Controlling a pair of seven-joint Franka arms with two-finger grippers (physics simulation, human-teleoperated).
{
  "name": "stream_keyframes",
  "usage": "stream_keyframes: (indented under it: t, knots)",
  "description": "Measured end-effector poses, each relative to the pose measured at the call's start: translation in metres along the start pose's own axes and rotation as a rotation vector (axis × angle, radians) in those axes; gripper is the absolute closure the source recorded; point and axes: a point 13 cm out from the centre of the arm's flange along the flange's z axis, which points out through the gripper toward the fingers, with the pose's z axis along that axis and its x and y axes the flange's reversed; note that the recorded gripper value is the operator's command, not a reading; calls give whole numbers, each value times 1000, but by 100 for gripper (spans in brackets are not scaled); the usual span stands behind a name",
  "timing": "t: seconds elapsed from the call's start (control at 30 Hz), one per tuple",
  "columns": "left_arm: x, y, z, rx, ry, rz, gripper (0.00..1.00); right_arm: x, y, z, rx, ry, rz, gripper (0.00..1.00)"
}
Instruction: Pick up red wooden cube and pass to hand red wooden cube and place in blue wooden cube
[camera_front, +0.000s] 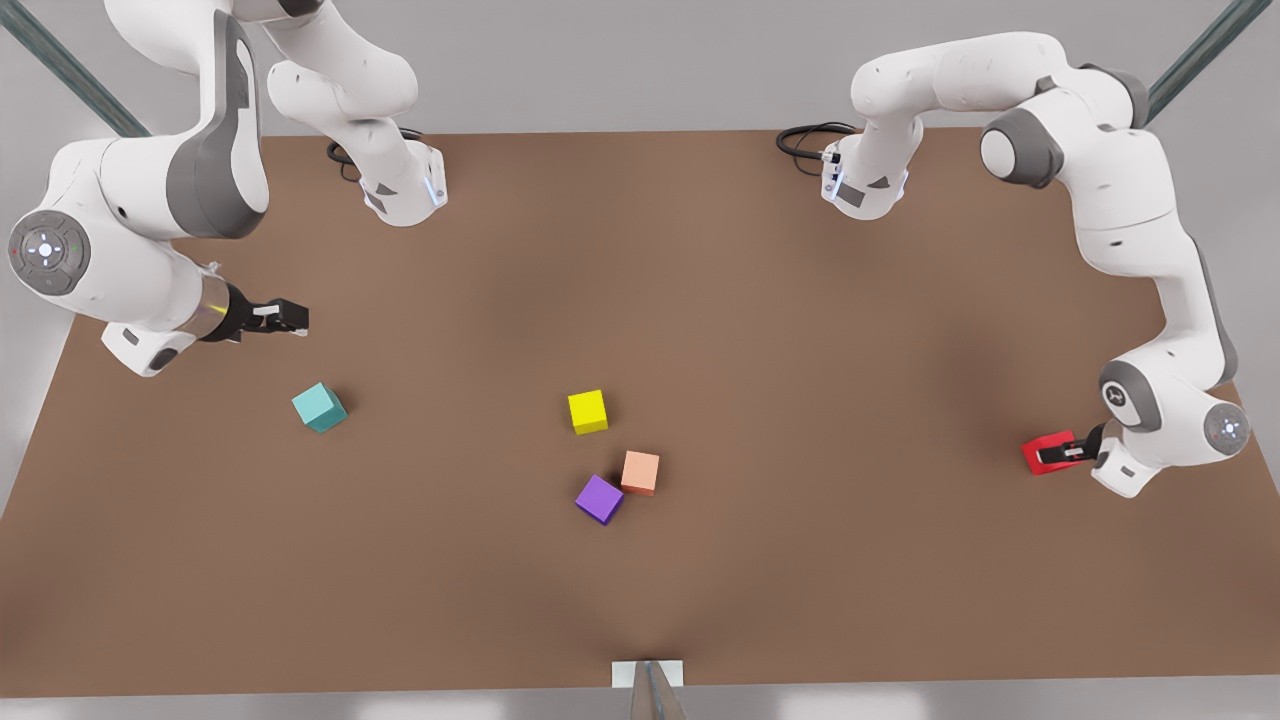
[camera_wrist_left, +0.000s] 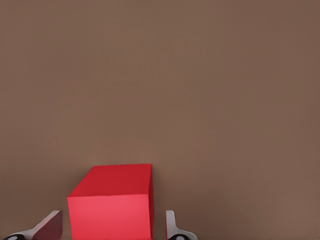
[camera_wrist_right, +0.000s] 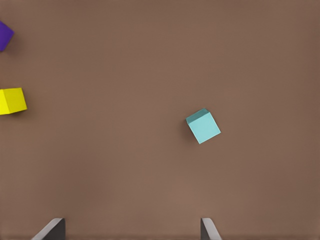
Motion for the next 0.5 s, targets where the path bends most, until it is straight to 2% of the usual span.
stream_keyframes:
  t: [0.5]
  knots:
    - [9, -1, 44, 5, 56, 21, 0, 0, 0, 3, 0, 5, 1, 0]
